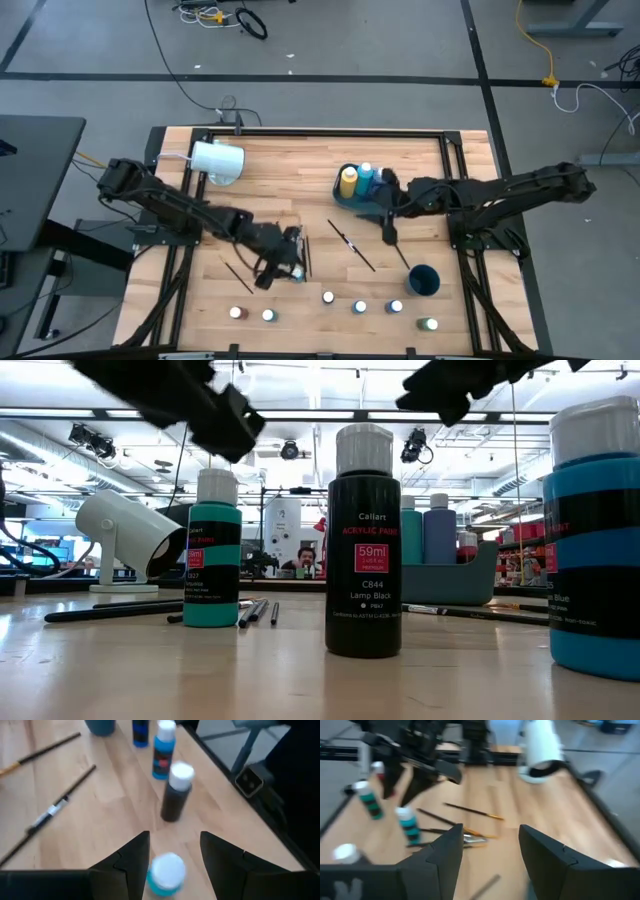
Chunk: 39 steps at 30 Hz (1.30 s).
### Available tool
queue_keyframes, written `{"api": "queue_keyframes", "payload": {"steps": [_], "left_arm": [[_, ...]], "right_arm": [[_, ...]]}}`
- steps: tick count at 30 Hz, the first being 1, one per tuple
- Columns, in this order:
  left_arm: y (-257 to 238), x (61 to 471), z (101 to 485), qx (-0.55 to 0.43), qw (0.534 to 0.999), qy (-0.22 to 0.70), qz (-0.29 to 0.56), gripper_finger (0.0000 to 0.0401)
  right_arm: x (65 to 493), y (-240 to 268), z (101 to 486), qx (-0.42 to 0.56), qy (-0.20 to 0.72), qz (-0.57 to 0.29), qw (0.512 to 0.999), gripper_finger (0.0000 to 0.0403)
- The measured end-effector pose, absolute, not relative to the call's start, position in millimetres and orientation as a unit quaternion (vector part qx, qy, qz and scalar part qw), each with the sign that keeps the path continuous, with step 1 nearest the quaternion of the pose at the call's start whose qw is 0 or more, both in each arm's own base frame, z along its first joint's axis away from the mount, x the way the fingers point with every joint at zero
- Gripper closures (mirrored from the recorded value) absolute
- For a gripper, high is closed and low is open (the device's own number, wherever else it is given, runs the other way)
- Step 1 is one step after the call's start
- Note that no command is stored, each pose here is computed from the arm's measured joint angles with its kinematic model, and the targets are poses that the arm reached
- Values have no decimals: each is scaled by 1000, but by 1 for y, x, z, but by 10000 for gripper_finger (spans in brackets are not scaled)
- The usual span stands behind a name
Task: Pick & Place Paint Supplies
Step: Put the small light blue paint bottle into the bin
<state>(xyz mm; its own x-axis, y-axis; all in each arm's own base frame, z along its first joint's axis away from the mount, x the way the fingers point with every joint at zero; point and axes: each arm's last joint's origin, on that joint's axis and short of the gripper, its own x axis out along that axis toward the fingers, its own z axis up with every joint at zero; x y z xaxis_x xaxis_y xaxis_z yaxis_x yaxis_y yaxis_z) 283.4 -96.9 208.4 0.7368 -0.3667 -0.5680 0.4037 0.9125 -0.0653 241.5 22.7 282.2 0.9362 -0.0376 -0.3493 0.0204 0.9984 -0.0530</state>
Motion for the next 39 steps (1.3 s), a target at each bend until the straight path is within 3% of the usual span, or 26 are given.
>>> {"api": "queue_keyframes", "payload": {"steps": [9,21,32,39], "left_arm": [[-110,267,187,21,947,295,-120,207],[-110,264,182,5,952,284,-117,172],[-115,276,160,20,949,290,-122,172],[-115,277,155,20,948,293,-119,200]], "right_arm": [[278,43,256,-30,162,26,986,206],[295,46,238,-38,160,12,986,206],[296,45,239,-57,154,14,986,206],[296,45,239,-56,154,14,986,206]]}}
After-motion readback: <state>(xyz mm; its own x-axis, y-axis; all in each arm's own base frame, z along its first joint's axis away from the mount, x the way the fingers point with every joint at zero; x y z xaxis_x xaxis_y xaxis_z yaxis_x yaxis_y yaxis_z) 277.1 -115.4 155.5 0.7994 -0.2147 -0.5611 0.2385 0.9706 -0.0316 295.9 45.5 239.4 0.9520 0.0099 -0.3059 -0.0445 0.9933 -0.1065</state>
